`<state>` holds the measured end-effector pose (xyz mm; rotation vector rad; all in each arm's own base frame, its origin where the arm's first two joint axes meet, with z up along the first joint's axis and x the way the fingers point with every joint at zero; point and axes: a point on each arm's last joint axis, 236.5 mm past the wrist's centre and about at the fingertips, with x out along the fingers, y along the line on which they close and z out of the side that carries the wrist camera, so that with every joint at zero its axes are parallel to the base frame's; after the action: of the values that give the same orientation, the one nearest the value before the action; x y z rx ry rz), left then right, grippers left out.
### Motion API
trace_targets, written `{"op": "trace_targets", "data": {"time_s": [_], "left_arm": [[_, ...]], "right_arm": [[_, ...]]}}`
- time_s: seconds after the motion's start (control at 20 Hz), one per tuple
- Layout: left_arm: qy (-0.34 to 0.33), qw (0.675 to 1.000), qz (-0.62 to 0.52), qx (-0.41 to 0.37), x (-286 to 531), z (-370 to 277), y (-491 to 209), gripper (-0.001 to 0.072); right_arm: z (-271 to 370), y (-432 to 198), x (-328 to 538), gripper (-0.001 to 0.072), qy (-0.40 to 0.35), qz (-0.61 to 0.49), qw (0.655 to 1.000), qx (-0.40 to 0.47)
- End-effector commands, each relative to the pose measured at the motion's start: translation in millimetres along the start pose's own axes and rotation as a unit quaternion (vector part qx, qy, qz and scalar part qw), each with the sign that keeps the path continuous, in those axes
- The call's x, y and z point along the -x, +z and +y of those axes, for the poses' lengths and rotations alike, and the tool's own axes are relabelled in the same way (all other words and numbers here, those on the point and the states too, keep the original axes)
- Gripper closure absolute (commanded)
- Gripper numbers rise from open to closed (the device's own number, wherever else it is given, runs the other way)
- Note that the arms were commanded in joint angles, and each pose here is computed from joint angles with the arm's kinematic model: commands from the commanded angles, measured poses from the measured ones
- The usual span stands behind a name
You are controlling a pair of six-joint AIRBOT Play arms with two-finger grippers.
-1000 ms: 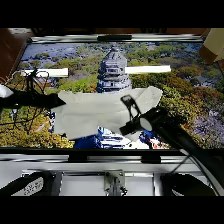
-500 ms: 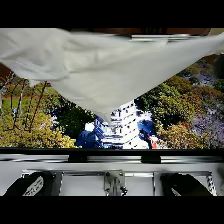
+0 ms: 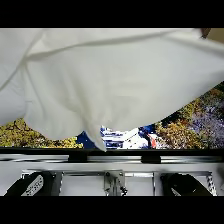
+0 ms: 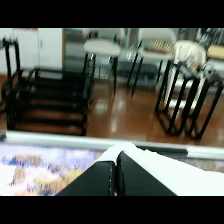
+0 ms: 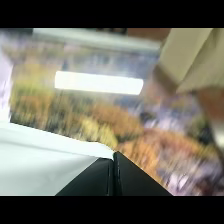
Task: Fold the shirts.
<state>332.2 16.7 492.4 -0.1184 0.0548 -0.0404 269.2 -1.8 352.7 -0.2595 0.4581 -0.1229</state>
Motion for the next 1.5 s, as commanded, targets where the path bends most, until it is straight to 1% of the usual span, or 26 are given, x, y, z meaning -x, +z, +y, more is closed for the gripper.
{"op": "trace_targets", "data": {"time_s": [0.0, 0.1, 0.25, 0.4, 0.6, 0.7, 0.75, 0.8, 0.85, 0.9, 0.95, 1.0, 1.05, 1.1, 1.15, 1.3, 1.4, 1.45], "left_arm": [[0.020, 0.991, 0.131, 0.031, -70, 37, -84, 0.0680], [0.021, 0.975, 0.216, 0.055, -115, 55, -148, 0.0680], [0.013, 0.943, 0.321, 0.086, -171, 70, -241, 0.0680], [-0.026, 0.910, 0.391, 0.136, -213, 54, -320, 0.0680], [-0.058, 0.867, 0.464, 0.171, -244, 25, -413, 0.0679], [-0.066, 0.850, 0.494, 0.173, -249, 13, -449, 0.0677], [-0.068, 0.843, 0.504, 0.173, -250, 8, -462, 0.0650], [-0.070, 0.839, 0.511, 0.173, -250, 5, -470, 0.0538], [-0.070, 0.838, 0.513, 0.173, -250, 6, -472, 0.0296], [-0.068, 0.838, 0.513, 0.173, -249, 9, -468, 0.0095], [-0.068, 0.837, 0.515, 0.173, -246, 16, -463, 0.0053], [-0.063, 0.833, 0.522, 0.172, -240, 26, -458, 0.0059], [-0.058, 0.824, 0.536, 0.172, -231, 38, -456, 0.0084], [-0.056, 0.809, 0.557, 0.177, -217, 47, -457, 0.0225], [-0.057, 0.789, 0.585, 0.181, -200, 55, -462, 0.0350], [-0.062, 0.737, 0.643, 0.198, -161, 64, -484, 0.0312], [-0.080, 0.720, 0.661, 0.195, -149, 59, -498, 0.0243], [-0.084, 0.716, 0.664, 0.199, -147, 56, -505, 0.0243]], "right_arm": [[70, -82, -42, 0.0671, 0.056, 0.163, 0.984, 0.035], [97, -126, -85, 0.0671, 0.037, 0.217, 0.972, 0.079], [132, -165, -151, 0.0670, 0.012, 0.221, 0.965, 0.142], [169, -188, -200, 0.0671, 0.018, 0.229, 0.954, 0.191], [186, -228, -222, 0.0671, 0.015, 0.282, 0.932, 0.226], [186, -231, -223, 0.0671, 0.013, 0.285, 0.931, 0.226], [186, -231, -223, 0.0671, 0.013, 0.285, 0.932, 0.225], [185, -232, -222, 0.0671, 0.011, 0.289, 0.931, 0.224], [185, -234, -221, 0.0671, 0.010, 0.294, 0.930, 0.220], [184, -237, -219, 0.0671, 0.007, 0.300, 0.929, 0.215], [184, -239, -217, 0.0671, 0.008, 0.306, 0.928, 0.212], [184, -241, -216, 0.0671, 0.008, 0.311, 0.927, 0.208], [185, -243, -215, 0.0671, 0.011, 0.314, 0.927, 0.206], [187, -244, -214, 0.0671, 0.013, 0.316, 0.927, 0.203], [188, -245, -214, 0.0671, 0.014, 0.318, 0.927, 0.196], [193, -250, -211, 0.0671, 0.022, 0.328, 0.928, 0.178], [197, -253, -208, 0.0671, 0.030, 0.334, 0.926, 0.170], [198, -254, -208, 0.0671, 0.032, 0.336, 0.926, 0.168]]}}
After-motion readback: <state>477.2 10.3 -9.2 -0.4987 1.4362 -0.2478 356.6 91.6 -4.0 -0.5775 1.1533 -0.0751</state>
